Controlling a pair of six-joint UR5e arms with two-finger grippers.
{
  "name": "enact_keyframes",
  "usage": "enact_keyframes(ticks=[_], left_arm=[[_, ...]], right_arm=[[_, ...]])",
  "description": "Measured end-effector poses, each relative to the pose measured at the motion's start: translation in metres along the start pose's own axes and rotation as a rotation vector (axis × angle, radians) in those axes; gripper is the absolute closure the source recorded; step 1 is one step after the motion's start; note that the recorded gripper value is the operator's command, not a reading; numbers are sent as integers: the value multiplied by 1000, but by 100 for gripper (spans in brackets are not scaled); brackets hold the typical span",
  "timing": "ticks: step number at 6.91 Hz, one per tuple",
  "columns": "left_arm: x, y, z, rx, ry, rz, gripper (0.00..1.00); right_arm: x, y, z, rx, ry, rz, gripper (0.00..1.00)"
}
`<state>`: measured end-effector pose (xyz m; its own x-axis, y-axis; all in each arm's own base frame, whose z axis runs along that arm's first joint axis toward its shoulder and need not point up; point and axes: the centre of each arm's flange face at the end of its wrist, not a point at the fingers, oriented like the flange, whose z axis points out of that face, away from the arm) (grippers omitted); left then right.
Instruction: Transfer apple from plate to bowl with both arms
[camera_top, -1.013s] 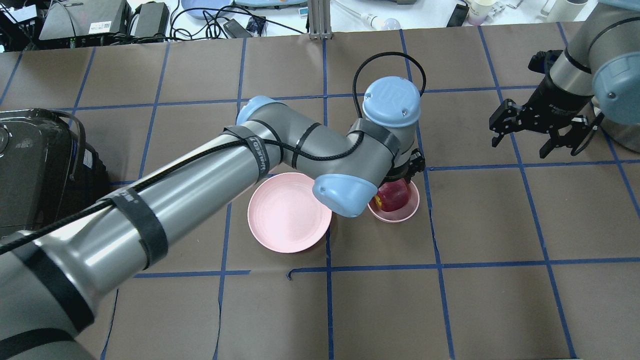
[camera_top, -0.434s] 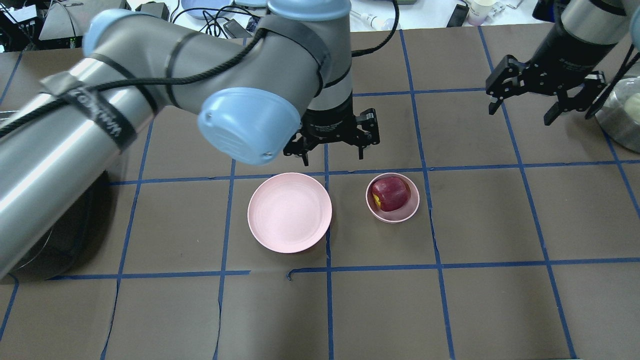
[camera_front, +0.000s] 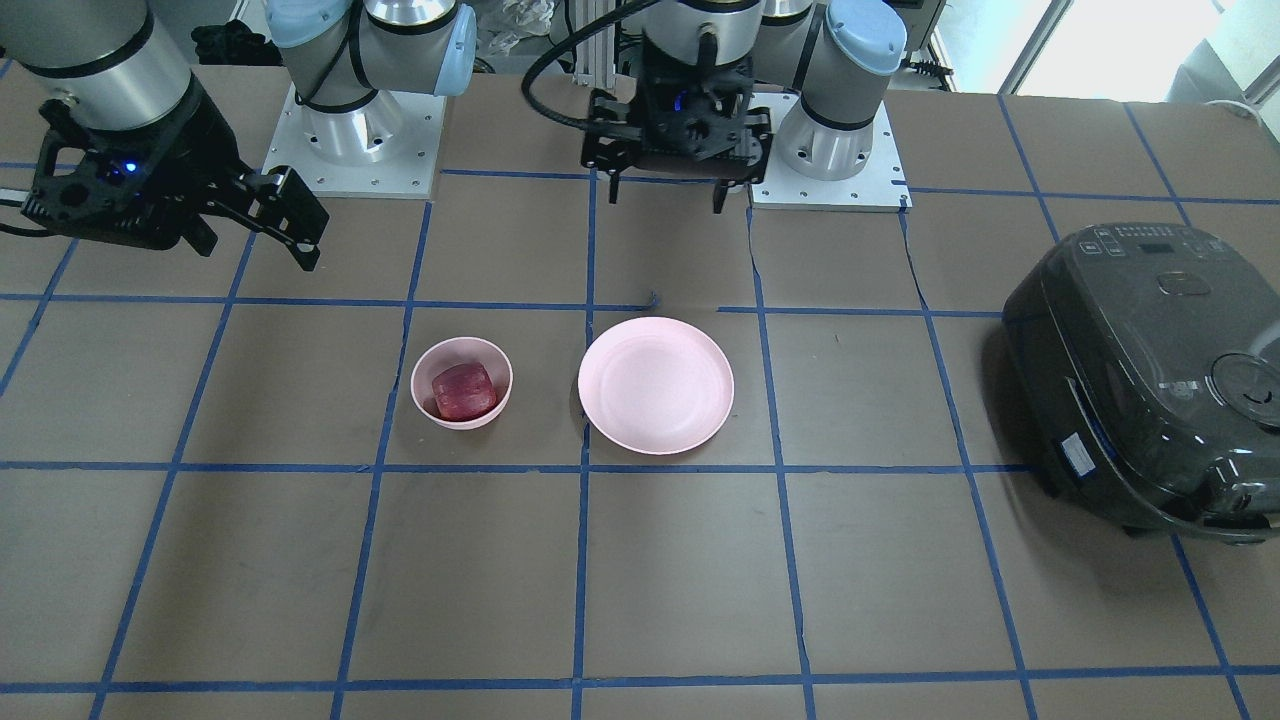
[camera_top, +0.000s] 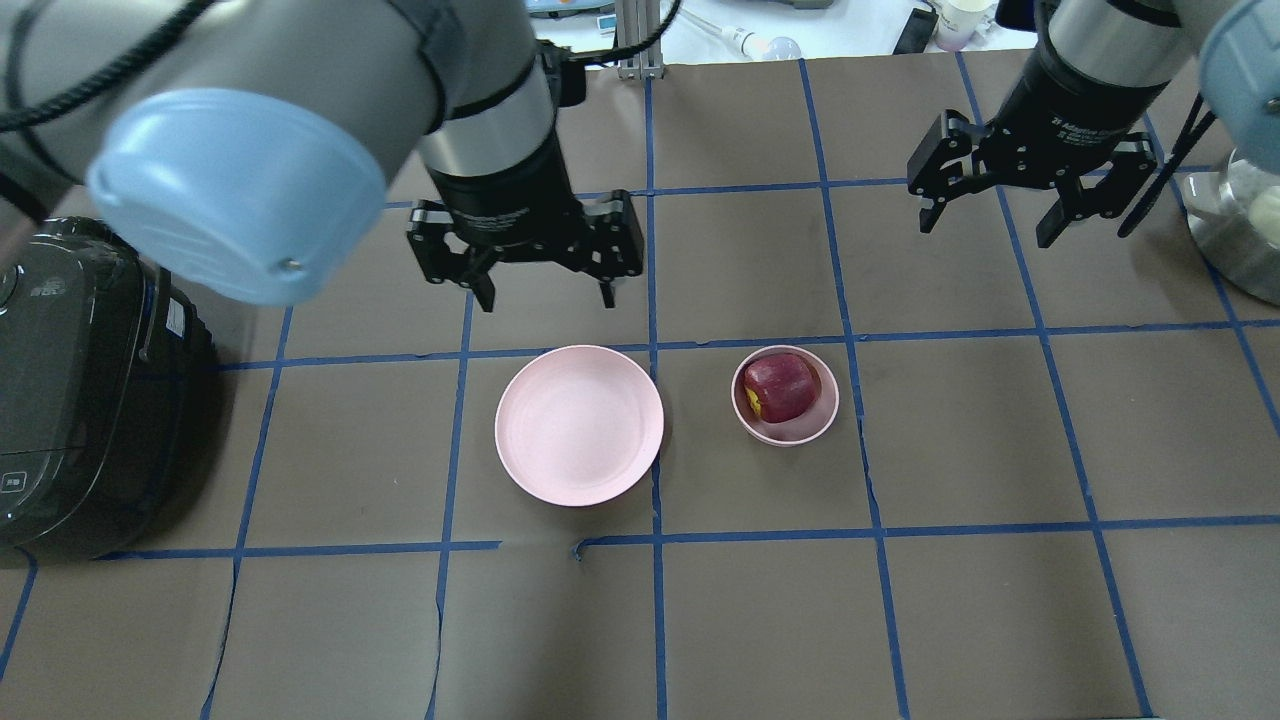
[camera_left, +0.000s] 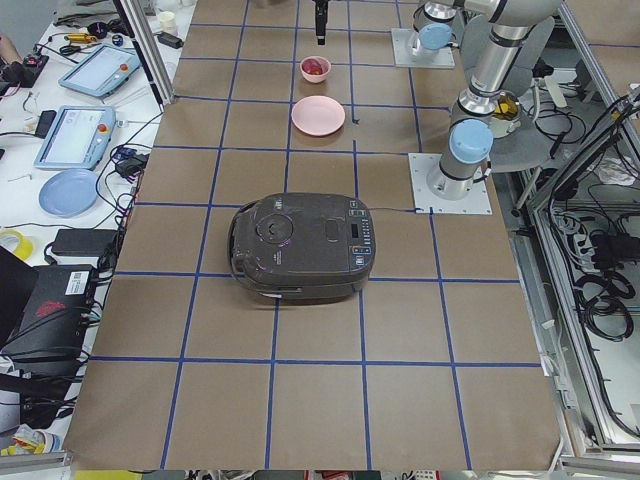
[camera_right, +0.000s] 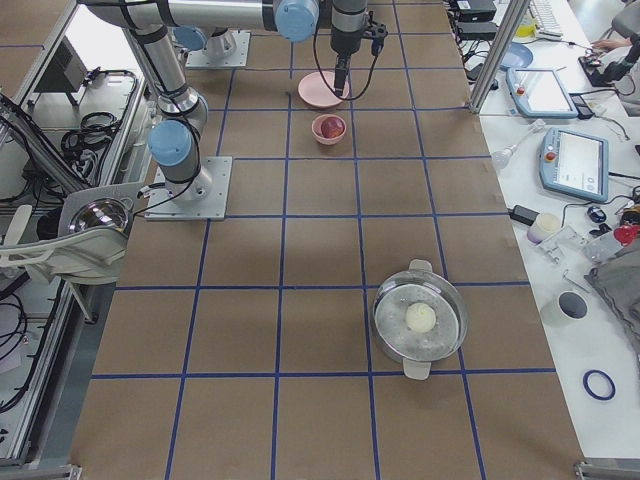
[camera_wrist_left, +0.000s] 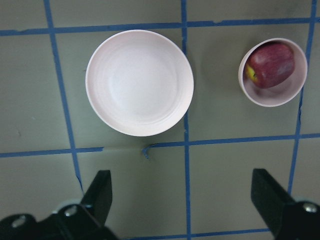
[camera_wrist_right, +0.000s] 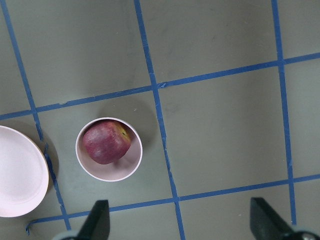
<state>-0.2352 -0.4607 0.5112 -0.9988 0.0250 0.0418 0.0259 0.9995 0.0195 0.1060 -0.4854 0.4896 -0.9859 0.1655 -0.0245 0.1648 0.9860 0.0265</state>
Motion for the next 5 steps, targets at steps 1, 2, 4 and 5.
enact_keyframes(ticks=[1,2,4,5], left_arm=[[-36,-13,-7,27,-3,-8,0],[-57,-23,-12,60,-4,-14,0],[-68,-28,-12,89,-4,-19,0],[-69,-27,-11,91,-4,-18,0]], right_arm=[[-5,4,-1,2,7,-9,0],[-7,6,-1,1,11,-14,0],[-8,7,-1,-3,12,-17,0],[-8,7,0,-5,14,-18,0]])
